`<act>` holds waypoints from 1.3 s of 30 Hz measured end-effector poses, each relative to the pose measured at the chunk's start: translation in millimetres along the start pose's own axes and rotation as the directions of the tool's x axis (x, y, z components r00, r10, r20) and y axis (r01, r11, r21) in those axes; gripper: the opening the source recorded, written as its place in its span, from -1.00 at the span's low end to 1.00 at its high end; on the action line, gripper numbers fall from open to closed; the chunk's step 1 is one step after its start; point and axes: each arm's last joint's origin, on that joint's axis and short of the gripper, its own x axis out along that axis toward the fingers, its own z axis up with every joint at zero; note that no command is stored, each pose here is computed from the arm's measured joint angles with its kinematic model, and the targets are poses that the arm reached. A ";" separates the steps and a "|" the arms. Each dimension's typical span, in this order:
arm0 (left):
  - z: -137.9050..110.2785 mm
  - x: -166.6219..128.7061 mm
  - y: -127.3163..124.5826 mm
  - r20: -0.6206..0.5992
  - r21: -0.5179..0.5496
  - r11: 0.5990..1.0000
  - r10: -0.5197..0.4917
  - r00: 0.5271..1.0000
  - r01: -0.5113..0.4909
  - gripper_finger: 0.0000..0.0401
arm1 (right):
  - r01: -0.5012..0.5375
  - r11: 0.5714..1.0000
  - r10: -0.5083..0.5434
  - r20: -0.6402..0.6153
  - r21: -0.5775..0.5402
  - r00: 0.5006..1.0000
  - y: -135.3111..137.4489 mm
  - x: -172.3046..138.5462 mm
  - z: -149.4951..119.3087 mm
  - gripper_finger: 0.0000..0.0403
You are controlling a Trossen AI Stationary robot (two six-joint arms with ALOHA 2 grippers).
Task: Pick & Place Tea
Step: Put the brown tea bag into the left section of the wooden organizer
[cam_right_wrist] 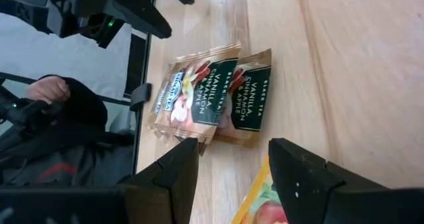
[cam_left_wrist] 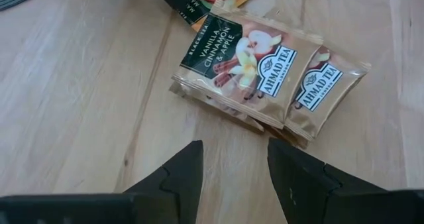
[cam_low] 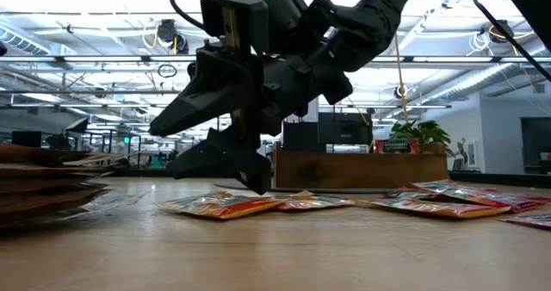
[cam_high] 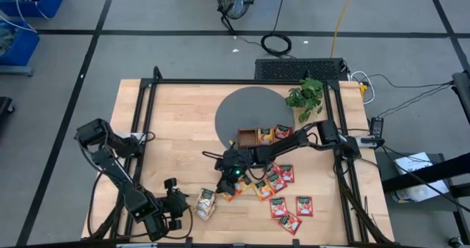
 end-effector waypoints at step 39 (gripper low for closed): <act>1.2 0.2 0.5 0.025 0.016 1.000 0.013 1.000 -0.013 -0.14 | -0.014 0.997 0.019 0.064 -0.080 0.998 11.0 15.9 -5.9 -0.15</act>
